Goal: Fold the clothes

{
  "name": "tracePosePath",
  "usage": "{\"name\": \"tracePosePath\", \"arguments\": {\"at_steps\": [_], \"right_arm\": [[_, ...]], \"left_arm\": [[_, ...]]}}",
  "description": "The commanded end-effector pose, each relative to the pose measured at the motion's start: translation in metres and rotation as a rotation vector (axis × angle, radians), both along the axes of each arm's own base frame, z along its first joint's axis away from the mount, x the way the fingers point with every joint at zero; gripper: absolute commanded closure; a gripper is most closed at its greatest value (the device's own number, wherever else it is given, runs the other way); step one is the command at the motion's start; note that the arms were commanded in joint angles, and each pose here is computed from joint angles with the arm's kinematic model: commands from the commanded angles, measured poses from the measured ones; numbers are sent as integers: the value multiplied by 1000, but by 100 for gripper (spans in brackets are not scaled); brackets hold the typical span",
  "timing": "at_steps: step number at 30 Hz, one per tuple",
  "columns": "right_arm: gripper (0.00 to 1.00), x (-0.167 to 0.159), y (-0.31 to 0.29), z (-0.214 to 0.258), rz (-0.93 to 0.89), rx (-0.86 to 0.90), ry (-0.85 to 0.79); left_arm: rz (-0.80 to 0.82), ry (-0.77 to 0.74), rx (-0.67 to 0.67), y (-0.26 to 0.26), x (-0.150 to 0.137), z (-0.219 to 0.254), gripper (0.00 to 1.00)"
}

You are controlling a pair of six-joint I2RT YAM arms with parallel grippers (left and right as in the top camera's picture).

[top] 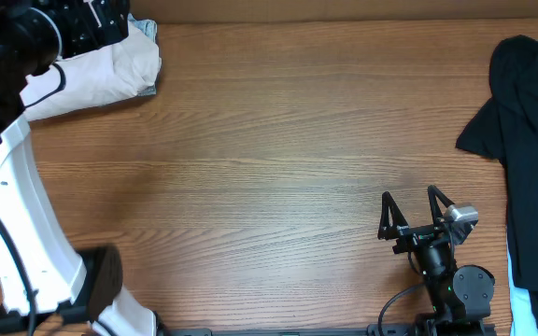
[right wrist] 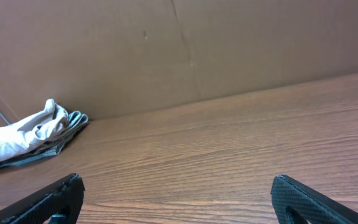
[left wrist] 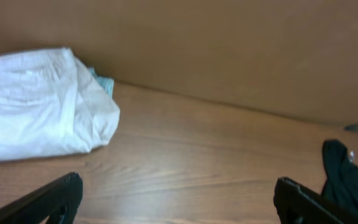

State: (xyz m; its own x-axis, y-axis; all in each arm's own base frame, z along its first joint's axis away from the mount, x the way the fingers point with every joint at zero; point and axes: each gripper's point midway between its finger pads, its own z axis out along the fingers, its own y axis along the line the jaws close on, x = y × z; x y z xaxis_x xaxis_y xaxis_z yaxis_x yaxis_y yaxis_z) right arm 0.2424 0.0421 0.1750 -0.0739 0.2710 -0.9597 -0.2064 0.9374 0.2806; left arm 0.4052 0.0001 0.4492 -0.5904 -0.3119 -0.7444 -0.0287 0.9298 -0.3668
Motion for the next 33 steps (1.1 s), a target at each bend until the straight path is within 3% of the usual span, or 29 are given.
{"name": "tracePosePath", "arguments": {"at_steps": [1, 7, 19, 26, 33], "right_arm": [[0, 0, -1, -2, -6, 1, -5], [0, 0, -1, -2, -6, 1, -5], [0, 0, -1, -2, -6, 1, -5], [0, 0, -1, -2, -6, 1, -5], [0, 0, -1, -2, -6, 1, -5]], "left_arm": [[-15, -6, 27, -5, -21, -14, 0], [-75, -114, 87, -17, -33, -66, 0], [-112, -354, 119, -36, -96, -201, 0], [-27, -525, 166, -24, -131, -247, 0], [-8, -577, 235, -22, -151, -274, 0]]}}
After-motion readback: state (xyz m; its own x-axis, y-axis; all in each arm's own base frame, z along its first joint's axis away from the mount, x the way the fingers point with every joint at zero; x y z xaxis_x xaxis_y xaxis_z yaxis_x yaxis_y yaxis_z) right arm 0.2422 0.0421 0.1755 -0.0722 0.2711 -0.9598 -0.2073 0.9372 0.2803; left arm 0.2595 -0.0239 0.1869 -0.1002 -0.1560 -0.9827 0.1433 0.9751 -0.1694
